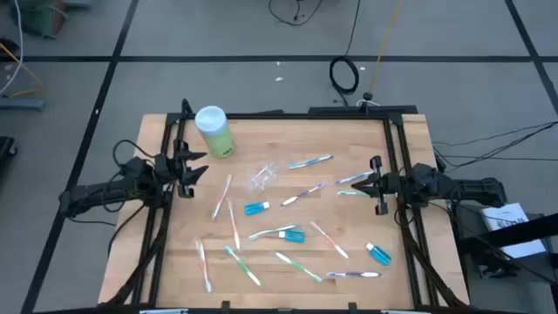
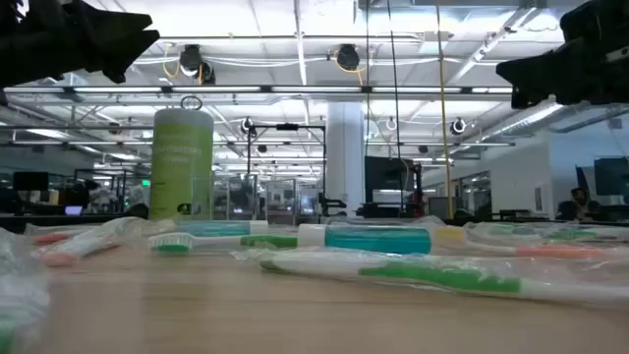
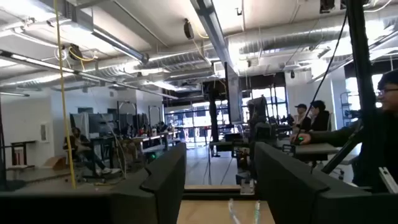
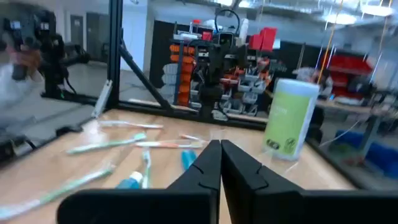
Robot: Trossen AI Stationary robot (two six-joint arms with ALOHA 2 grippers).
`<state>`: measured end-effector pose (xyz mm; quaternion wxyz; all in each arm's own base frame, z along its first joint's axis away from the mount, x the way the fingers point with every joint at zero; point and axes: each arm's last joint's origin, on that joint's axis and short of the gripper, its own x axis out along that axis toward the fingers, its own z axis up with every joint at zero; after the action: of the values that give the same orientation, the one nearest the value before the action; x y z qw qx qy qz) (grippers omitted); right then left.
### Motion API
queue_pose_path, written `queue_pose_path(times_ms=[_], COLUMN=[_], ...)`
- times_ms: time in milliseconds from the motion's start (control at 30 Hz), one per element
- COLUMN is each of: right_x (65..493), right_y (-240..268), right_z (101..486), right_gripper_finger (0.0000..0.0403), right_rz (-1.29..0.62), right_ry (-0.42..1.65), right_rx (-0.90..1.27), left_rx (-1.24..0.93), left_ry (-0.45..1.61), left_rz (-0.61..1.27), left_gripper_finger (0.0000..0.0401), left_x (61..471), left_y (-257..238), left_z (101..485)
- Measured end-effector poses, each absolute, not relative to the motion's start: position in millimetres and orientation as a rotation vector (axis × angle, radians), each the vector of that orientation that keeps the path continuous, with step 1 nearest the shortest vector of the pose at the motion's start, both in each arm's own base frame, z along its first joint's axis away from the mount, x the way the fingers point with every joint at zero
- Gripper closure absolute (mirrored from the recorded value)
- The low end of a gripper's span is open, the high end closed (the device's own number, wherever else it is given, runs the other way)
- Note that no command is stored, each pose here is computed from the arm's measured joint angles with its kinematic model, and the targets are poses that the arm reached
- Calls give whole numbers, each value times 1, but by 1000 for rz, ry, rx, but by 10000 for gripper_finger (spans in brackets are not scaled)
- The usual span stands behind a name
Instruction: Pick & Place toothbrushing station
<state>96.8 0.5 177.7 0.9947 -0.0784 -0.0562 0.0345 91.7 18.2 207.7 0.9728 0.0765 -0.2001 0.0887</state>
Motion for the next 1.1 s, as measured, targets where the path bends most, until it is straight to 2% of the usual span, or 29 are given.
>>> queue_pose_path(times_ms=[133, 300, 467, 600, 733, 867, 1000, 1100], right_x=[96, 94, 91, 94, 103, 115, 125, 129], right_y=[0, 0, -4, -4, -4, -5, -5, -8], right_z=[184, 192, 203, 207, 210, 206, 197, 192], right_gripper_finger=[399, 399, 399, 399, 399, 399, 399, 399], right_rz=[57, 36, -121, -138, -122, -113, -137, -217], right_ry=[-176, -269, -360, -397, -414, -368, -277, -227], right_rx=[-230, -255, -252, -258, -198, -182, -245, -244], left_rx=[180, 73, -21, -67, -134, -162, -285, -366], left_ry=[-400, -401, -353, -294, -70, 282, 587, 709], left_rz=[192, 190, 174, 187, 279, 423, 658, 737], left_gripper_finger=[205, 206, 206, 206, 206, 206, 206, 206], left_x=[92, 92, 95, 103, 120, 135, 139, 140], left_y=[18, 19, 20, 22, 28, 35, 40, 41], left_z=[208, 207, 203, 210, 216, 215, 201, 188])
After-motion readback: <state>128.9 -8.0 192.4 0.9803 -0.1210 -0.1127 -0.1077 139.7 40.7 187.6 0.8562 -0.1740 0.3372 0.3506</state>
